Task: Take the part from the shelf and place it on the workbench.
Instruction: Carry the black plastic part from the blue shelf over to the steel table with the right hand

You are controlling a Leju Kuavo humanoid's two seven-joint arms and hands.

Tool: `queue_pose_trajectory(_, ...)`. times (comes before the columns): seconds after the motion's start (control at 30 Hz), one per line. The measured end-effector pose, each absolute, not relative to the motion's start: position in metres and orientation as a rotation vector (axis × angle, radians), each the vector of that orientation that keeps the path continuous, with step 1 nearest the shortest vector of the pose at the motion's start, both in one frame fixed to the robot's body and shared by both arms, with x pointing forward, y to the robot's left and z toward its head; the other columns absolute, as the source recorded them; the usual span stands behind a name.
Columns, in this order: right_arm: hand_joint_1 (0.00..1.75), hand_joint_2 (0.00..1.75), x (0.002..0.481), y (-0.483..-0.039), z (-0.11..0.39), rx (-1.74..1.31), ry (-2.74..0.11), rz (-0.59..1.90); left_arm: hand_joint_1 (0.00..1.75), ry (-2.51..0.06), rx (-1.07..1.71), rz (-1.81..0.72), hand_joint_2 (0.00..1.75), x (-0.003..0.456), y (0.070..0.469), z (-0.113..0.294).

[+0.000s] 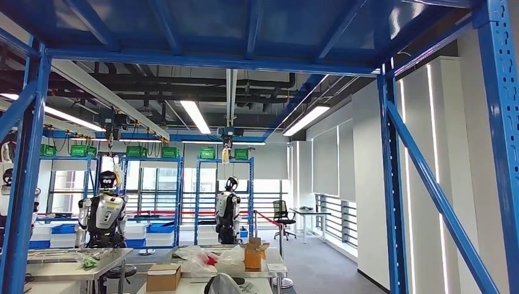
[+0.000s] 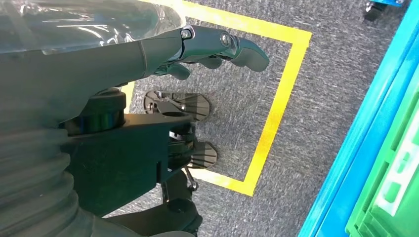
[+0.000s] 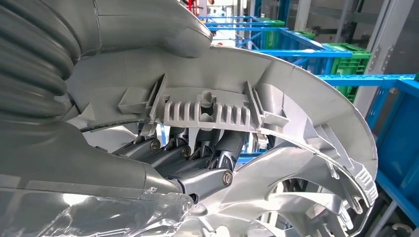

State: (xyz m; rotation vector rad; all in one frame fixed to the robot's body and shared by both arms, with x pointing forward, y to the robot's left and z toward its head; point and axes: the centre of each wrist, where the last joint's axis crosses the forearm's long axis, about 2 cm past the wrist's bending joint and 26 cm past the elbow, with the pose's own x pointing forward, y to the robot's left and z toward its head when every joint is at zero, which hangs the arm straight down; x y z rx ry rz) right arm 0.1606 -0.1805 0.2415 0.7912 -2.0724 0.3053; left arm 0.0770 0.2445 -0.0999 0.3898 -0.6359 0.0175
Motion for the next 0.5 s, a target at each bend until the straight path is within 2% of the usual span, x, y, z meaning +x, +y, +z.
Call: queue_pose_trajectory(0.5, 1.75, 1.75, 0.1611, -0.1818, 0.2409, 0.776, -2.057, 0.281, 0.0, -0.618, 0.404, 0.046, 1.75, 0.0773, 0.2461, -0.1)
